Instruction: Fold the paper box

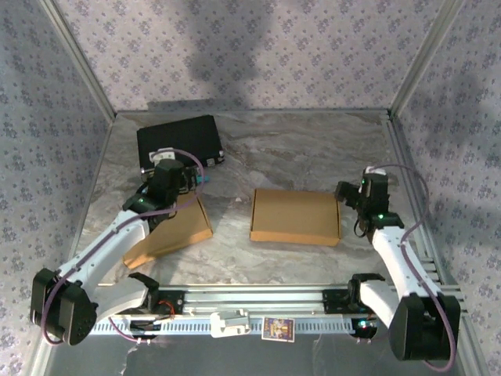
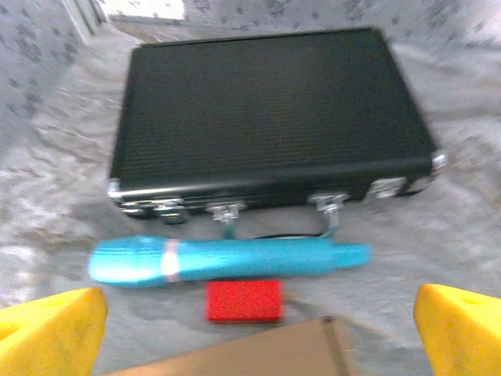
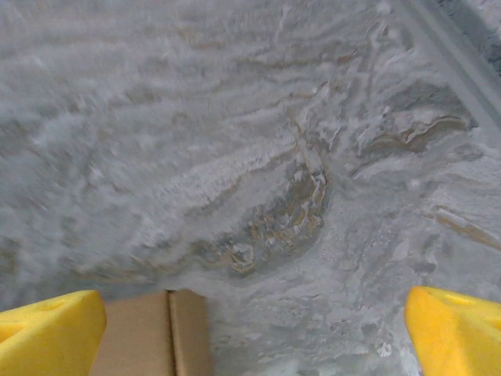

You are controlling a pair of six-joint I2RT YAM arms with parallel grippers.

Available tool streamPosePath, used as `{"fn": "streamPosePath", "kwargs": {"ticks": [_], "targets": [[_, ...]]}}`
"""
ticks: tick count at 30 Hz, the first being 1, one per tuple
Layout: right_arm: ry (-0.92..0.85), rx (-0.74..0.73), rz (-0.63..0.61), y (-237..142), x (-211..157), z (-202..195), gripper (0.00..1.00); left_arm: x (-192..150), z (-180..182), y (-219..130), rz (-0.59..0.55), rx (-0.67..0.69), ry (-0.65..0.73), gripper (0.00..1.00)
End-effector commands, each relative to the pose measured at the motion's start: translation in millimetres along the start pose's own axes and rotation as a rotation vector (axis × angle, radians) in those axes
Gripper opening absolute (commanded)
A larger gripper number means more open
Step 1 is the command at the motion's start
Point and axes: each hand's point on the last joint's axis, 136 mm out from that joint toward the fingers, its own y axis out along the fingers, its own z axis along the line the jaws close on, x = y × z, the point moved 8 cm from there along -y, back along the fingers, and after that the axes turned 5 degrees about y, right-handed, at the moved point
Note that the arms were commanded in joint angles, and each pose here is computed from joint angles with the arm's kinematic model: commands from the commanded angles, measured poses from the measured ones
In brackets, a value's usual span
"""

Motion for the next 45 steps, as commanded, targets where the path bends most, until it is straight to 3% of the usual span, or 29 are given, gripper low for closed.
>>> {"fn": "streamPosePath", "kwargs": {"ticks": [1, 3, 9, 15, 20, 24, 31, 45], "targets": [[-0.093, 0.043, -0.220, 12, 20, 8, 0.99, -7, 23, 12, -0.035, 0.098, 0.158, 1.00], [-0.106, 0.052, -0.206, 27, 10, 9, 0.99, -23, 37, 24, -0.013, 0.093, 0.124, 1.00], [-0.168, 0.087, -0.188, 63, 2, 13, 0.99, -48, 59, 55, -0.094, 0.025, 0.053, 1.00], [-0.189, 0.113, -0.195, 91, 6, 13, 0.99, -57, 52, 85, -0.170, -0.062, 0.080, 1.00], [-0.170, 0.115, -0.231, 91, -2, 7, 0.99, -60, 49, 102, -0.193, -0.075, 0.104, 1.00], [-0.188, 0.089, -0.257, 91, -7, 9, 0.99, -75, 60, 119, -0.215, -0.056, 0.037, 1.00], [-0.188, 0.093, -0.250, 91, -7, 10, 0.99, -73, 72, 124, -0.171, 0.033, -0.028, 1.00], [-0.189, 0.090, -0.246, 92, -7, 9, 0.99, -73, 73, 124, -0.168, 0.039, -0.029, 1.00]]}}
